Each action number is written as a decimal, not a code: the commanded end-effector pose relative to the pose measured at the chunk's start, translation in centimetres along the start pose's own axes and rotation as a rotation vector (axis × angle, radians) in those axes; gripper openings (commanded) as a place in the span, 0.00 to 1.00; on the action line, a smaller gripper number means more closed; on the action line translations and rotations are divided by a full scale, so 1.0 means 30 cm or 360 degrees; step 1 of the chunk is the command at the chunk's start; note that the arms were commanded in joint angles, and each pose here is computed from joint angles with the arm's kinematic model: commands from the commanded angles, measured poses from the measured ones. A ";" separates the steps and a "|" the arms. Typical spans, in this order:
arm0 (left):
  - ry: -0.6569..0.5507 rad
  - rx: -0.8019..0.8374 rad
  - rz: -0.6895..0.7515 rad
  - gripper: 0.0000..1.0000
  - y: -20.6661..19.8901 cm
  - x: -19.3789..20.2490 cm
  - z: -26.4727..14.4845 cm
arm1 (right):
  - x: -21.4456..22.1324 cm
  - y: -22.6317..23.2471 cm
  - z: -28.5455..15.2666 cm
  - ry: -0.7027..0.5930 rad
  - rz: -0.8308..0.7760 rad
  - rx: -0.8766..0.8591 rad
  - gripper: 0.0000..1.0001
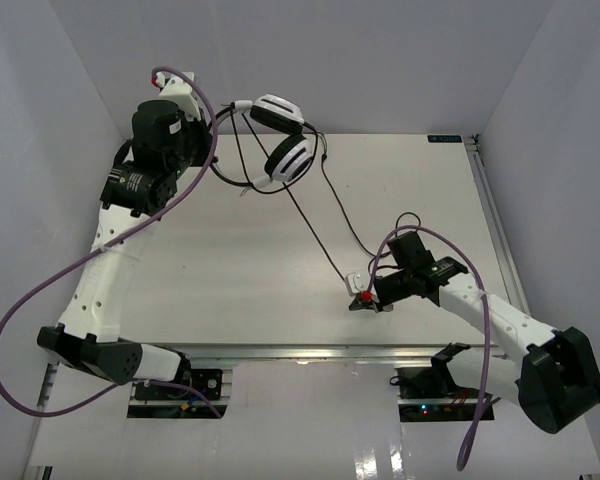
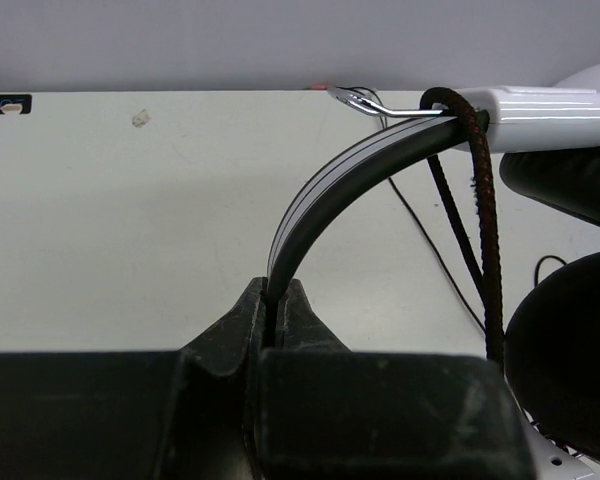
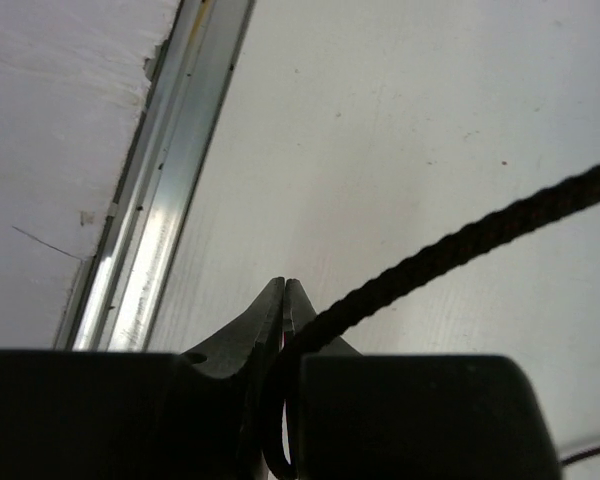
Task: Wrap the headphones
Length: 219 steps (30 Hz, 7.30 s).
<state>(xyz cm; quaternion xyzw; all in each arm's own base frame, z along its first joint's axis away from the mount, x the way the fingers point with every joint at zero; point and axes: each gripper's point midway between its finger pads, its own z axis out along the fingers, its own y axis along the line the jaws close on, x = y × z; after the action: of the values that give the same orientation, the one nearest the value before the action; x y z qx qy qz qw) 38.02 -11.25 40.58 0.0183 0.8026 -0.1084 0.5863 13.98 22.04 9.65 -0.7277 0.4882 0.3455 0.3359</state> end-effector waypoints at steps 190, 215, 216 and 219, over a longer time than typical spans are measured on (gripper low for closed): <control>-0.0334 0.1388 -0.0023 0.00 -0.745 -0.148 -0.491 | -0.511 -0.407 -0.145 -0.0989 0.0468 0.0112 0.24; -0.0750 0.0363 0.0059 0.00 -0.446 -0.496 -0.358 | -0.454 -0.094 -0.011 -0.0900 0.0370 -0.0129 0.23; -0.0761 0.0297 0.0053 0.00 -0.412 -0.500 -0.358 | -0.436 -0.095 -0.008 -0.0873 0.0380 -0.0118 0.21; -0.0796 0.0230 0.0042 0.00 -0.368 -0.506 -0.373 | -0.388 -0.103 0.003 -0.0822 0.0410 -0.0065 0.18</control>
<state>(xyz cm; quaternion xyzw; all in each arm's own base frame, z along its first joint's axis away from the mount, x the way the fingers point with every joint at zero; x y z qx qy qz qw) 31.99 -23.70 54.90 0.1327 0.6719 -0.1727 0.7079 13.41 29.29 21.89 -0.5417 0.4539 0.5898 0.3908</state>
